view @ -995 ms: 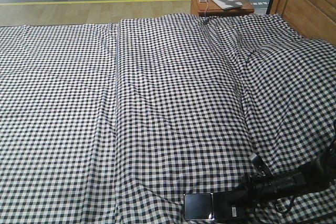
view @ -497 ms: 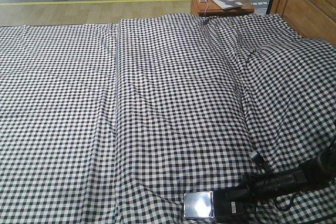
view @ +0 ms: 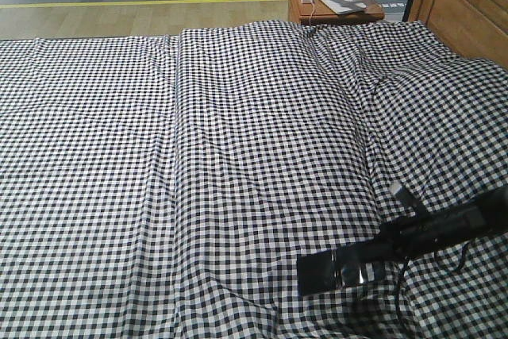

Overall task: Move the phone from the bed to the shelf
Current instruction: 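Lift the phone off the sheet with the right gripper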

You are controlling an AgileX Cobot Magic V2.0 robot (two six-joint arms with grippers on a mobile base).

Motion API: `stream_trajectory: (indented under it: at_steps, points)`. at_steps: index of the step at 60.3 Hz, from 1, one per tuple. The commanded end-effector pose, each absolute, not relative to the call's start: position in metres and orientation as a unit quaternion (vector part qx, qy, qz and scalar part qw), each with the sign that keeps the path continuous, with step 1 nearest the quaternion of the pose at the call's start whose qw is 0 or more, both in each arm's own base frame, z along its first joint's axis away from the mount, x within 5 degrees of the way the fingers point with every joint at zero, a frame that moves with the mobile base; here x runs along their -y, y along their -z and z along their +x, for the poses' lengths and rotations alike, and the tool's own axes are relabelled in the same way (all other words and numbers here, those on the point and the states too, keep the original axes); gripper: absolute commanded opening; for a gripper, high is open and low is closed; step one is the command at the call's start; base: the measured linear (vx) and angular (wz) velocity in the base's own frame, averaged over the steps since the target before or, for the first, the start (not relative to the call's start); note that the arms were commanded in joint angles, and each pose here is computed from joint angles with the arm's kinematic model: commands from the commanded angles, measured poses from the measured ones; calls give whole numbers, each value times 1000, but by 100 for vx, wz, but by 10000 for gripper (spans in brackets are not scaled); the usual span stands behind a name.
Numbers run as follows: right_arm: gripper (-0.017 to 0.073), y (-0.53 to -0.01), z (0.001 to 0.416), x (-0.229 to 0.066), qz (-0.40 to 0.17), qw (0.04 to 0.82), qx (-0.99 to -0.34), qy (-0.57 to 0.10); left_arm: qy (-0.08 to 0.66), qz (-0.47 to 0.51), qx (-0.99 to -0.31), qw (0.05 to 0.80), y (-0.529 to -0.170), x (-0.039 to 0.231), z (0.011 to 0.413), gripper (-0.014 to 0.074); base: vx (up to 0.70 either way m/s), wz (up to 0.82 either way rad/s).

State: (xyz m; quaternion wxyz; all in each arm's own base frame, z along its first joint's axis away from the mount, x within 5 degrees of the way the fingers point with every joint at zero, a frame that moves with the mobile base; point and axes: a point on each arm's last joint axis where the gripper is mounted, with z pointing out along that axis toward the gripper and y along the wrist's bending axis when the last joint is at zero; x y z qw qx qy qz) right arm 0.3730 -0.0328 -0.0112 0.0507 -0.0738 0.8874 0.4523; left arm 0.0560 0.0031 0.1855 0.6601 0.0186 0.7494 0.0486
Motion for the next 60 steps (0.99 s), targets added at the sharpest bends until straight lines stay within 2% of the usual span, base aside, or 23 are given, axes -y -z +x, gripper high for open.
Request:
stream_trajectory:
  at_steps: [1, 20, 24, 39, 50, 60]
  points:
    - [-3, -60, 372, 27, -115, 79, -855, -500, -47, 16, -713, 699, -201, -3, 55, 1, 0, 0]
    - [-2, -180, 348, 18, -141, 161, -864, -456, -47, 16, -713, 699, -201, -3, 55, 1, 0, 0]
    - [-2, -207, 343, 13, -161, 188, -862, -443, -47, 16, -713, 699, -201, -3, 55, 1, 0, 0]
    - [-2, -276, 318, -30, -234, 238, -842, -424, -47, 16, -713, 699, -201, -3, 55, 1, 0, 0]
    - [-2, -299, 300, -66, -295, 247, -819, -427, -47, 16, -713, 699, -201, -3, 55, 1, 0, 0]
    - [-1, -316, 286, -95, -324, 253, -791, -453, -47, 16, -713, 699, -201, -3, 55, 1, 0, 0]
